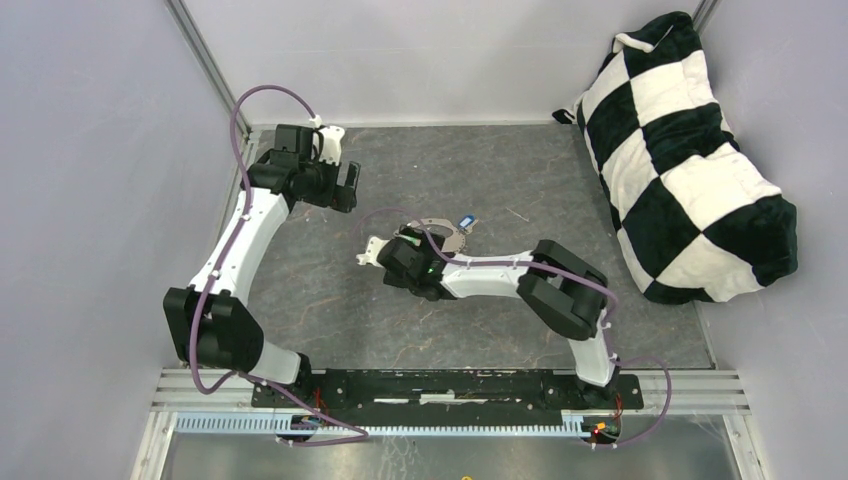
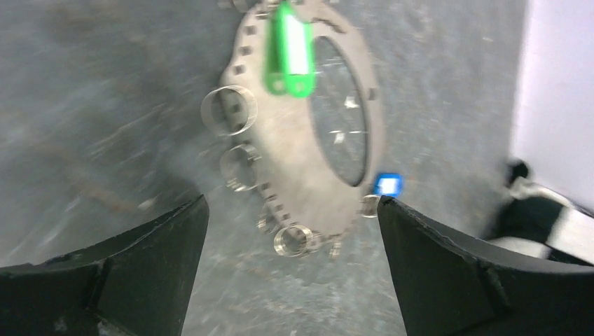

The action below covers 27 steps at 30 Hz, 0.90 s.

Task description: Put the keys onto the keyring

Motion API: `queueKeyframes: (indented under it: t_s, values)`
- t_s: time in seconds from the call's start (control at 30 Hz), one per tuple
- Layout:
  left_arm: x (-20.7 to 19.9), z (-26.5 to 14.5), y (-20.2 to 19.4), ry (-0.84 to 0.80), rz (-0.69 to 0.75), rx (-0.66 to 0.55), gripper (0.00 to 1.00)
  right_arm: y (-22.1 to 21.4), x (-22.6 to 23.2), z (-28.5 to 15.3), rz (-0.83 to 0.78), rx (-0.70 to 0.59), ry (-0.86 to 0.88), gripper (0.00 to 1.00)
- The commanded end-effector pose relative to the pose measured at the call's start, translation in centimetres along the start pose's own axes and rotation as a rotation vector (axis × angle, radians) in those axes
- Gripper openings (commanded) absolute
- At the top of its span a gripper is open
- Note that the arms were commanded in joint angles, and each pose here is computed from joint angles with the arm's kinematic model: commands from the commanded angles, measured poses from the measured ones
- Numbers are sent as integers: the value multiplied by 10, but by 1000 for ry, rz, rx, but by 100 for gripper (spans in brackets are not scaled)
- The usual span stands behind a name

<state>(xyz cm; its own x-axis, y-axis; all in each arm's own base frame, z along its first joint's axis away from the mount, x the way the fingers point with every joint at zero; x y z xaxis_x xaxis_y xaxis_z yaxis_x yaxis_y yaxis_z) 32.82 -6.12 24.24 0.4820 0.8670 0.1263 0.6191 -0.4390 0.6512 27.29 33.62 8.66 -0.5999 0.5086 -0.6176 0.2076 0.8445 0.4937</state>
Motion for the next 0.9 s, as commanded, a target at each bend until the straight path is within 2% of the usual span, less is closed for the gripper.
queueKeyframes:
  t_s: [0.0, 0.1, 0.2, 0.27, 0.43, 0.57, 0.7, 0.77, 0.87]
  values:
    - [12, -13, 24, 46, 64, -104, 100, 1, 13, -37, 117, -69, 312, 98]
    - [12, -8, 25, 42, 45, -121, 100, -1, -10, -65, 224, -122, 432, 98]
    - [11, 3, 20, 22, 18, -136, 100, -14, -51, -81, 470, -193, 489, 98]
    - [8, 15, 11, -3, 10, -155, 100, -39, -88, -83, 661, -258, 428, 98]
    - [8, 56, -31, 12, 0, -247, 100, -135, -146, -70, 1050, -269, 79, 98]
    - [16, 88, -68, 34, -43, -257, 100, -217, -165, -75, 1232, -224, -293, 98]
    - [24, 92, -89, 57, -109, -313, 100, -282, -171, -95, 1279, -202, -701, 98]
    - [21, 90, -100, 84, -118, -366, 100, -304, -167, -108, 1215, -255, -831, 98]
    - [16, 86, -106, 112, -113, -445, 100, -326, -159, -116, 1195, -210, -937, 98]
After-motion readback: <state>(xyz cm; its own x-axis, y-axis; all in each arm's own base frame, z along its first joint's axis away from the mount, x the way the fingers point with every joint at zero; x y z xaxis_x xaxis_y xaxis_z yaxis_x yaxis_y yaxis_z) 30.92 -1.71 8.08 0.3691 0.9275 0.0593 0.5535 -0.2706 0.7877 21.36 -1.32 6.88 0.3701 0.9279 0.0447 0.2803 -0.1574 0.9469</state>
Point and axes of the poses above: each gripper's point midway between its finger pads, its own z axis out along the fingers, its own x axis along the line the jaws close on, y = z × x, the point moved 6 cm from there along -z, back along the fingers, and after that the axes turned 11 degrees about z, right-handed, at the moved point
